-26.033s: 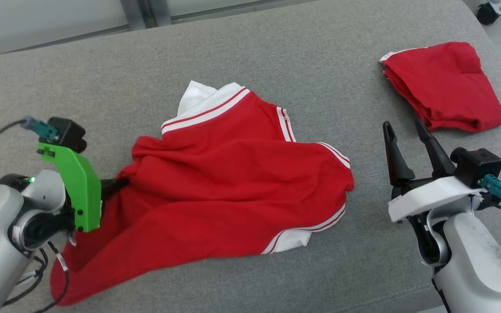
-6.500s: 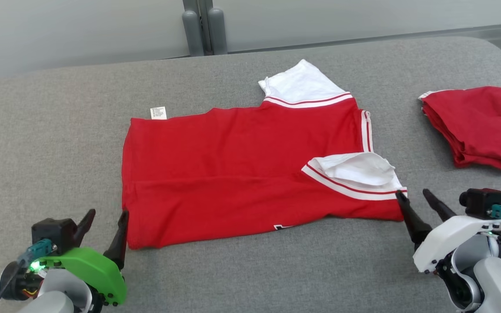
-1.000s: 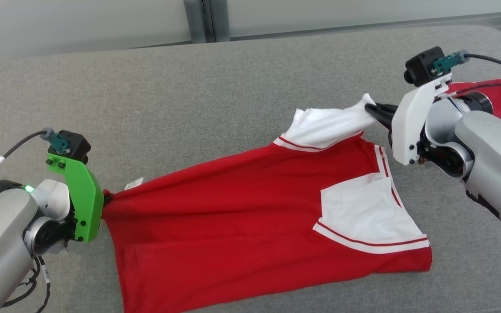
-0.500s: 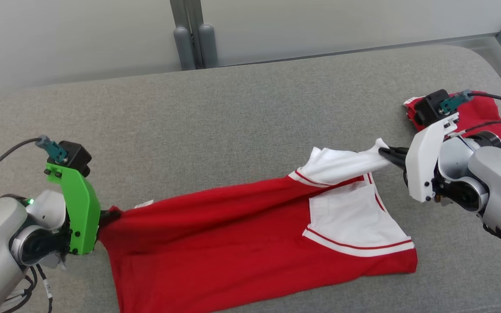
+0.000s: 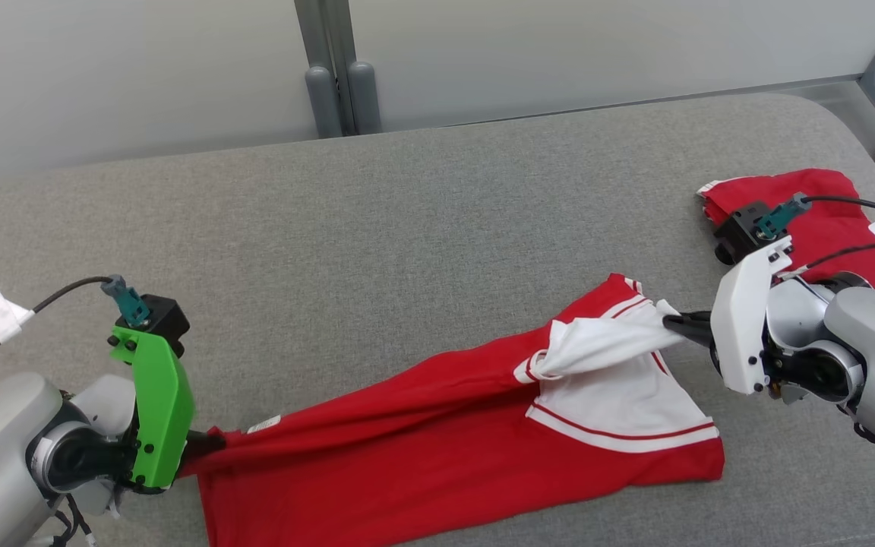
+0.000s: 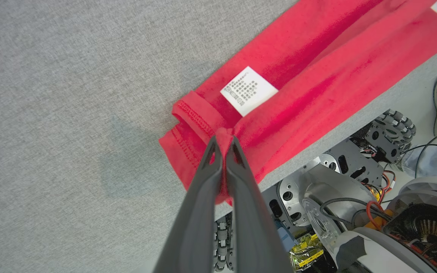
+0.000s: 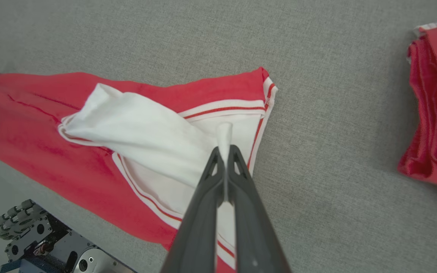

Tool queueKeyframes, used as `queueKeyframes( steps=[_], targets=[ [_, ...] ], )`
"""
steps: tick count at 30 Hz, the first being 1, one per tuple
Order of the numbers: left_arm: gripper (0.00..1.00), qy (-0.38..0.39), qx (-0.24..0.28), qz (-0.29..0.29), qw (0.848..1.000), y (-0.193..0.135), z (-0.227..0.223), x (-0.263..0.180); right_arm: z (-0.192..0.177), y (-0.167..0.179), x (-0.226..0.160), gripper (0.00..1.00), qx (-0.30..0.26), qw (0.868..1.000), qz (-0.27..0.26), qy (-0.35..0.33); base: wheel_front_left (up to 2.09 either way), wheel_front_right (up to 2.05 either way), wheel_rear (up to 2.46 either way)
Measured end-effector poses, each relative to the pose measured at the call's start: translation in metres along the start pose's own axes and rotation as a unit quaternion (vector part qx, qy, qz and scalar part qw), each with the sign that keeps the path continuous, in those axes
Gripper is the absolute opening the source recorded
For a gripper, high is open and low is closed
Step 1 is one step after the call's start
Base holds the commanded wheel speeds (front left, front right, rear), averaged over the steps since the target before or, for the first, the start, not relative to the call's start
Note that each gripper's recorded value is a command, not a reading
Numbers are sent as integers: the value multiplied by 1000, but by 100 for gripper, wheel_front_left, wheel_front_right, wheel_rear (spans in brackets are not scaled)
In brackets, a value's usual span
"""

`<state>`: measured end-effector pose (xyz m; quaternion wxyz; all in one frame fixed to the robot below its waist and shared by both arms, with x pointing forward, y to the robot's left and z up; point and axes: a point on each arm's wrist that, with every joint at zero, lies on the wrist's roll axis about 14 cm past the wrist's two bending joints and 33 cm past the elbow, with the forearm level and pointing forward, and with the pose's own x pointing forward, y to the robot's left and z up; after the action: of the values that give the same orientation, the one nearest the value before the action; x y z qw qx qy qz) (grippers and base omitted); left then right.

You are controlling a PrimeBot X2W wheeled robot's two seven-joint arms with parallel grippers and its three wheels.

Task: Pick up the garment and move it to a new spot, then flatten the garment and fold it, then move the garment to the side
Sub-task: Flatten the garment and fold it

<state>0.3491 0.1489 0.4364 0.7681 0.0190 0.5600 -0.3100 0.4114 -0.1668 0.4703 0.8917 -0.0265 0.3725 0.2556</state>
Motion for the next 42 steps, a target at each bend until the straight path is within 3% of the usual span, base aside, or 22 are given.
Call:
queueKeyframes(
  steps=[12, 13, 14, 16, 17, 24, 30, 32, 36, 38, 39, 42],
  targets=[
    [0, 23, 1, -6, 1000, -3, -14, 17, -31, 4, -5, 2, 25, 998, 13, 55, 0, 0, 0],
    [0, 26, -1, -7, 1000, -3, -16, 19, -34, 4, -5, 29, 27, 998, 14, 60, 0, 0, 0],
    [3, 28, -2, -6, 1000, -2, -18, 20, -39, 4, -3, 44, 31, 997, 14, 68, 0, 0, 0],
    [94, 28, -3, -4, 1000, -2, -19, 22, -44, 5, -1, 97, 32, 997, 15, 75, 0, 0, 0],
    [100, 28, -7, -4, 1000, -1, -20, 22, -46, 6, 1, 100, 34, 996, 14, 76, 0, 0, 0],
    [100, 3, -10, 6, 1000, 2, -17, 12, -37, 4, -3, 100, 39, 998, 5, 42, 0, 0, 0],
    [100, -111, 15, 32, 993, 7, 17, -16, 14, 5, -14, 100, 52, 993, 8, -102, 0, 0, 0],
    [100, -177, 24, 48, 983, 9, 37, -31, 32, 2, -22, 100, 51, 986, 0, -161, 0, 0, 0],
    [100, -315, 38, 101, 943, 16, 70, -66, 66, -11, -41, 100, 50, 955, -26, -290, 0, 0, 0],
    [100, -381, 34, 135, 914, 22, 77, -82, 74, -18, -50, 100, 55, 937, -43, -342, 0, 0, 0],
    [100, -402, 32, 144, 904, 22, 78, -87, 76, -21, -53, 100, 56, 930, -49, -360, 0, 0, 0],
    [100, -485, 18, 184, 855, 26, 81, -109, 79, -24, -58, 100, 62, 913, -63, -397, 0, 0, 0]
  ],
)
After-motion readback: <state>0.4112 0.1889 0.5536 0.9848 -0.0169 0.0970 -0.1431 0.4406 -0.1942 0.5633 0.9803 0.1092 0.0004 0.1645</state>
